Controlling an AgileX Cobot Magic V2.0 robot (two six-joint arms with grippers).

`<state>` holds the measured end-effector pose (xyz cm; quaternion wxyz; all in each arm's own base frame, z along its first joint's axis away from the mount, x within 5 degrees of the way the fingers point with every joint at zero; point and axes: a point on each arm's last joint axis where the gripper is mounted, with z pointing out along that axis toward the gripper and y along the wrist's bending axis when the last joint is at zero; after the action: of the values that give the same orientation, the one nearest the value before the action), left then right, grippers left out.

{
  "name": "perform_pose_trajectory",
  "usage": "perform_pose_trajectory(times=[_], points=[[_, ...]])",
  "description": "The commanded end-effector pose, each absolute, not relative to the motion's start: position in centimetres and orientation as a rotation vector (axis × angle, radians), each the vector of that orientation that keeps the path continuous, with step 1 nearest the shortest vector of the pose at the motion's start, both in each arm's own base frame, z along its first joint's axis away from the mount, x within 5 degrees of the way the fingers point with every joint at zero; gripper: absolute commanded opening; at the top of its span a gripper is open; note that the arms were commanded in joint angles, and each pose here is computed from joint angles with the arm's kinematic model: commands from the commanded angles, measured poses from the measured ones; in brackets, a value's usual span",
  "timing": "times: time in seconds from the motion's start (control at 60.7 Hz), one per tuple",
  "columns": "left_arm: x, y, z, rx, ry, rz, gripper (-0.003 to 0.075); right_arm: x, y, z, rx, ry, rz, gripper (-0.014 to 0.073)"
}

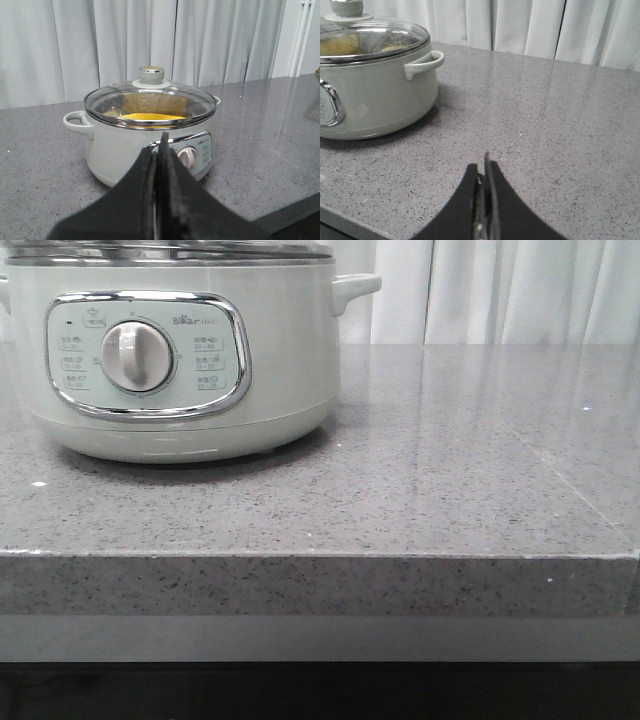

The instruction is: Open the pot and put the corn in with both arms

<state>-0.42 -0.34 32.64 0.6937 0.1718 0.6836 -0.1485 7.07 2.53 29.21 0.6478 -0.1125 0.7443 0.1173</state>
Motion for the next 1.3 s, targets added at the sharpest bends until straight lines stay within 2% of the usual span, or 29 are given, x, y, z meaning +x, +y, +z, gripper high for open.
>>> perform_pose_trajectory(times=[0.0, 0.346, 0.593, 0.873, 1.285], points=[[-0.8, -0.1, 33.6, 0.356, 1.426, -0.350, -0.0018, 7.2, 2.3, 30.9, -0.233, 1.587, 0.245, -0.0062], [0.7, -0.7, 31.6, 0.334, 1.429, -0.341, -0.0018, 7.2, 2.3, 30.9, -0.233, 1.587, 0.245, -0.0062], [3.7, -1.3, 25.8, 0.205, 1.542, -0.252, -0.0018, 7.2, 2.3, 30.9, -0.233, 1.587, 0.245, -0.0062], [5.4, -0.8, 21.0, 0.055, 1.526, -0.167, -0.0018, 7.2, 2.3, 30.9, -0.233, 1.587, 0.245, -0.0062], [5.4, -0.5, 20.5, -0.007, 1.545, -0.125, -0.0018, 7.2, 2.3, 30.8, -0.233, 1.589, 0.245, -0.0062]])
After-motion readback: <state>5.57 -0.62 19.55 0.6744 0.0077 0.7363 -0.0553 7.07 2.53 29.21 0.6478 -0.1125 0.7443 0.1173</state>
